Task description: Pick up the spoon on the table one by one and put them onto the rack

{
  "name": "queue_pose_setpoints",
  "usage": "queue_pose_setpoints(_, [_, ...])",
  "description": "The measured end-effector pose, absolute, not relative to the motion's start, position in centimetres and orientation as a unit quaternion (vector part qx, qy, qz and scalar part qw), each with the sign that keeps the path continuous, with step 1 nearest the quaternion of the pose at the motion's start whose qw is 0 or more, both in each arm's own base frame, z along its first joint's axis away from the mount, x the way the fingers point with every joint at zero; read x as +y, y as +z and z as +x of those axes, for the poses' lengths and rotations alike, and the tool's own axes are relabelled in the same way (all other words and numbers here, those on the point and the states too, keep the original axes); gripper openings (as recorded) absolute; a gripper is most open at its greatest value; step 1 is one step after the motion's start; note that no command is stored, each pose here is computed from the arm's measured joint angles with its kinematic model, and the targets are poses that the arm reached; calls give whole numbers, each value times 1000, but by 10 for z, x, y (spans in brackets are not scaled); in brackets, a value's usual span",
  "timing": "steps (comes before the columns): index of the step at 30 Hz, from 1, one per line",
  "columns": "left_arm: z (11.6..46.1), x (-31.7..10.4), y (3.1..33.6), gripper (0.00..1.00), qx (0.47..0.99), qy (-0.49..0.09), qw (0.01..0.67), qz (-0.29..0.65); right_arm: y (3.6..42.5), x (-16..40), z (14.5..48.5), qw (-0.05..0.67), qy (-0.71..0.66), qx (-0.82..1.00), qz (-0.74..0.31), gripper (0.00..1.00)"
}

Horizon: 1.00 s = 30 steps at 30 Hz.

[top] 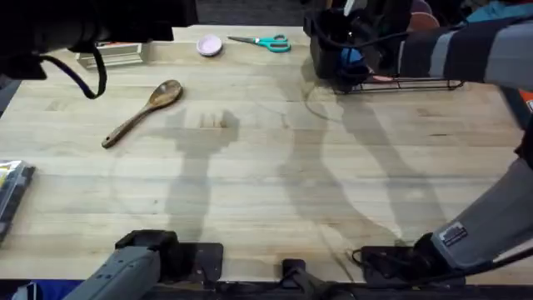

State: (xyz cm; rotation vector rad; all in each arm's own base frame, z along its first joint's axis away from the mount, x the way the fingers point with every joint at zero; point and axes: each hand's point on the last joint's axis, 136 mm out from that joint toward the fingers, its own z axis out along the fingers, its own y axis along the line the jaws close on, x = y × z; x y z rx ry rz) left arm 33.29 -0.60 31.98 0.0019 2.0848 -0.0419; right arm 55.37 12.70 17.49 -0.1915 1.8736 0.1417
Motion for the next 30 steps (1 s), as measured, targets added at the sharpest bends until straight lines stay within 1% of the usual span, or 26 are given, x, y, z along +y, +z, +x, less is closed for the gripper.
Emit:
queue_pose_setpoints(7, [333,-6,320,993,863,-17,504,1,189,125,547,584,60,805,-82,996])
queue_pose_setpoints(14, [333,-6,320,993,864,-17,504,1,193,117,512,524,53,845,-88,996])
queue_pose_setpoints(21, [333,-6,320,993,864,-17,504,1,226,106,462,487,49,867,-91,996])
queue_pose_setpoints(27, [333,-6,320,993,864,-17,504,1,255,92,404,460,45,882,-93,996])
queue_pose_setpoints(30, [333,-6,320,993,864,-17,504,1,262,85,374,441,42,891,-95,997])
